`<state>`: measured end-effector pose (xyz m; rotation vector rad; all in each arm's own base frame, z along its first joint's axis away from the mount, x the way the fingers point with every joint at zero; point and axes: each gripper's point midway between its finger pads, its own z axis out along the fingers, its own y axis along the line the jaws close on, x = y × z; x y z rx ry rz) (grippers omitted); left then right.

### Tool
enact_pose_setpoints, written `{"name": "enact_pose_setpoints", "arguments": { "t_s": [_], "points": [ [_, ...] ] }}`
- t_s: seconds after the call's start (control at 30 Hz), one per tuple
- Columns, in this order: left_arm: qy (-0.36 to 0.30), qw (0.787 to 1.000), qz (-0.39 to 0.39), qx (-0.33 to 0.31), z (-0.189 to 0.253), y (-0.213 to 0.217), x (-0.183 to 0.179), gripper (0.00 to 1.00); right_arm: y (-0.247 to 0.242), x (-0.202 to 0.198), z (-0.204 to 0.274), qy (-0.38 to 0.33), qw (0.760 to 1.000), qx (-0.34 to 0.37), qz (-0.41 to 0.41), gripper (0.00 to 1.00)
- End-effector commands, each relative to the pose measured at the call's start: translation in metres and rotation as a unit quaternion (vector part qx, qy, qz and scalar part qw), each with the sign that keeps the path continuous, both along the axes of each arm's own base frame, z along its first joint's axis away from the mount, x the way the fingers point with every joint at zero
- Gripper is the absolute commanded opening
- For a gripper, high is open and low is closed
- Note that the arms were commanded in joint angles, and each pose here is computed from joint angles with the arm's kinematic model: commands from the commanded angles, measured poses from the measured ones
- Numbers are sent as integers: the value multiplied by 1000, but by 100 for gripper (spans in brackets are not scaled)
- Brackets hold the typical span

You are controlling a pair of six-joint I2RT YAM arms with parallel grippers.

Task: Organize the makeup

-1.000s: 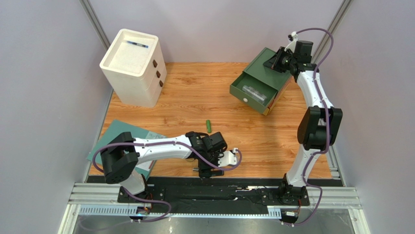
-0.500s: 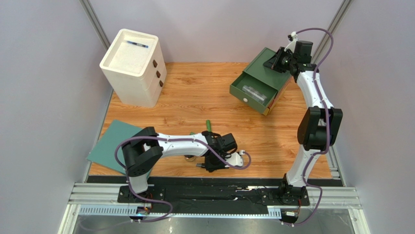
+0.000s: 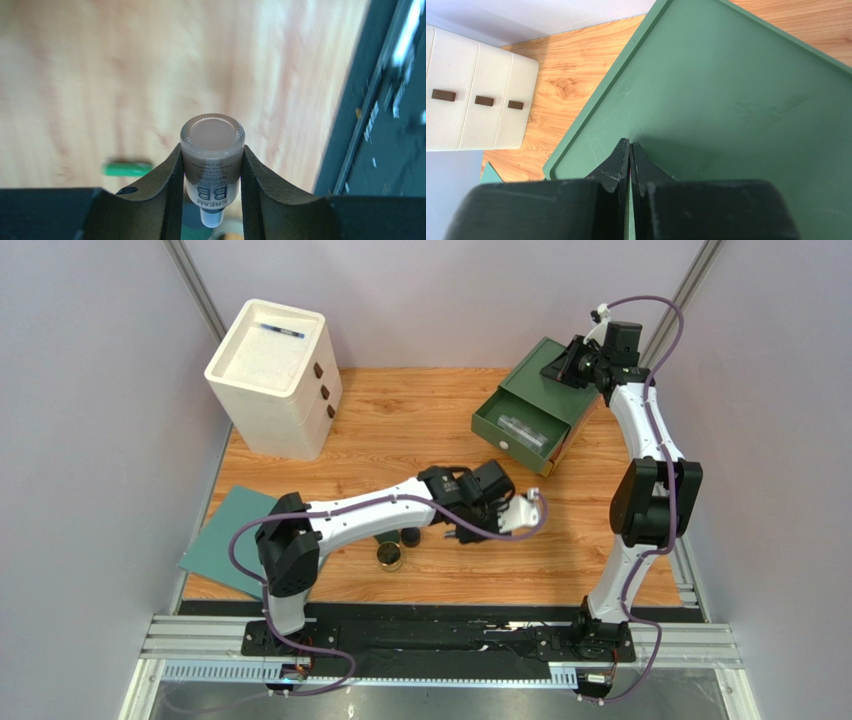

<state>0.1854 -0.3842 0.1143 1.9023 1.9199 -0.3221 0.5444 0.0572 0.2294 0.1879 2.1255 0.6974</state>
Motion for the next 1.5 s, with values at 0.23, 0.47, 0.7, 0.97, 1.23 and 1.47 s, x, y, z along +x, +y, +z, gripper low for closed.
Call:
{"name": "enact_pose_setpoints", "arguments": {
  "t_s": [0.23, 0.47, 0.7, 0.97, 1.23, 1.47],
  "points": [
    [-69, 846, 224, -479, 250, -43, 180, 0, -7, -77, -150, 285, 958, -33, -5, 4],
    [131, 675, 268, -675, 301, -47, 255, 0, -4, -78, -149, 287, 958, -24, -1, 4],
    [191, 657, 240, -688, 290, -84, 268, 0, 3, -81, -149, 287, 958, -1, 4, 4],
    [228, 694, 204, -652, 265, -119, 233, 3, 7, -83, -158, 297, 955, 13, 7, 4],
    [181, 757, 175, -603, 245, -125, 213, 54, 8, -78, -157, 295, 955, 20, 8, 4],
    [162, 767, 206, -586, 233, -121, 224, 68, 8, -81, -158, 298, 954, 20, 8, 4]
  ]
}}
